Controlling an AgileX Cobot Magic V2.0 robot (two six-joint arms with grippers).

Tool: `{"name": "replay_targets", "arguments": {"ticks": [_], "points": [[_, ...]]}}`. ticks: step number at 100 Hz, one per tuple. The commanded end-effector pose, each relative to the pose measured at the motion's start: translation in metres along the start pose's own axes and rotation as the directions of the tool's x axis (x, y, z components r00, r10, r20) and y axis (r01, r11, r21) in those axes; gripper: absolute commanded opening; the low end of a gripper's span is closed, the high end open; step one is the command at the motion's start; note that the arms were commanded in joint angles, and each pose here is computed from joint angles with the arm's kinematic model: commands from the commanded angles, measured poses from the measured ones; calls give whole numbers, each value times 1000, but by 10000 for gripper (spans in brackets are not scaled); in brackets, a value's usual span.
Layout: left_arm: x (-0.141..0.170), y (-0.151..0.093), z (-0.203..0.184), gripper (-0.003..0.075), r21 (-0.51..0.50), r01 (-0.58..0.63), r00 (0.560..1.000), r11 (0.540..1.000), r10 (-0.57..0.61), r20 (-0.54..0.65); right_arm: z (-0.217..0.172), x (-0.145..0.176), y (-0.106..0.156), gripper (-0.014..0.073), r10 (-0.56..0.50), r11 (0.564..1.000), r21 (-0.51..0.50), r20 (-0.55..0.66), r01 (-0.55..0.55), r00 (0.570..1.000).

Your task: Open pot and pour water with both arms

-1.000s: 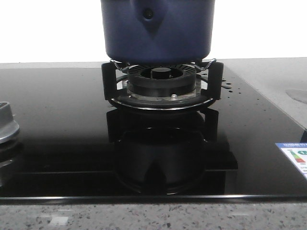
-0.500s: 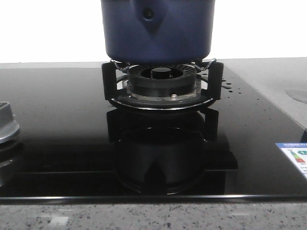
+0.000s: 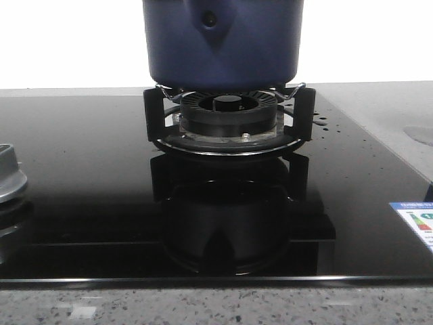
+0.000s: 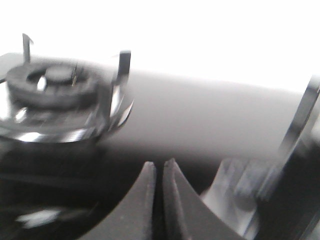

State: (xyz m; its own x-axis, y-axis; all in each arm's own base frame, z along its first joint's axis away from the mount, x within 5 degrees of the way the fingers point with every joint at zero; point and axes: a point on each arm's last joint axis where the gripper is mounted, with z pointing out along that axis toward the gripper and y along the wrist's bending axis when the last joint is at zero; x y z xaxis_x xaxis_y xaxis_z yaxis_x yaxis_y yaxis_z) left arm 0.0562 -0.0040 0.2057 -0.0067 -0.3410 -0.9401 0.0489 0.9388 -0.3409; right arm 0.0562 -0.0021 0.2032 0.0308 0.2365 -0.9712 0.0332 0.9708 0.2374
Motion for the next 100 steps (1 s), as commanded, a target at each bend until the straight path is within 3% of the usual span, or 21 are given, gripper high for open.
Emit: {"name": "replay_targets", "arguments": {"ticks": [1,17,23,30,45,59,75,87,100], "points": [[-2,8,-2,-20,-5,234,960,972,-230,159,-1,-6,-1,-71,140,990,-27,131,-137,981],[-8,12,-3,-20,8,447,871,895,-437,226,-2,-9,-2,-71,269,963,-40,163,-266,949],[-9,12,-3,-20,14,467,860,884,-457,227,-2,-11,-2,-71,290,957,-45,181,-287,940],[-13,7,-4,-20,33,451,871,892,-448,202,-3,-15,-1,-71,292,956,-52,194,-288,936],[-35,-15,-7,-20,86,252,963,964,-259,78,-8,-41,9,-71,293,956,-84,180,-282,939],[-58,-30,-1,-20,80,119,992,990,-116,-47,-8,-63,21,-71,254,965,-75,19,-252,967],[-76,-41,23,-20,82,2,976,997,15,-218,-5,-84,33,-71,183,980,-45,-206,-196,961],[-89,-55,38,-18,163,-15,954,987,63,-294,-1,-98,40,-71,162,982,-29,-357,-185,920],[-94,-76,50,-13,303,0,902,953,130,-412,2,-108,48,-71,156,981,-14,-533,-193,832]]}}
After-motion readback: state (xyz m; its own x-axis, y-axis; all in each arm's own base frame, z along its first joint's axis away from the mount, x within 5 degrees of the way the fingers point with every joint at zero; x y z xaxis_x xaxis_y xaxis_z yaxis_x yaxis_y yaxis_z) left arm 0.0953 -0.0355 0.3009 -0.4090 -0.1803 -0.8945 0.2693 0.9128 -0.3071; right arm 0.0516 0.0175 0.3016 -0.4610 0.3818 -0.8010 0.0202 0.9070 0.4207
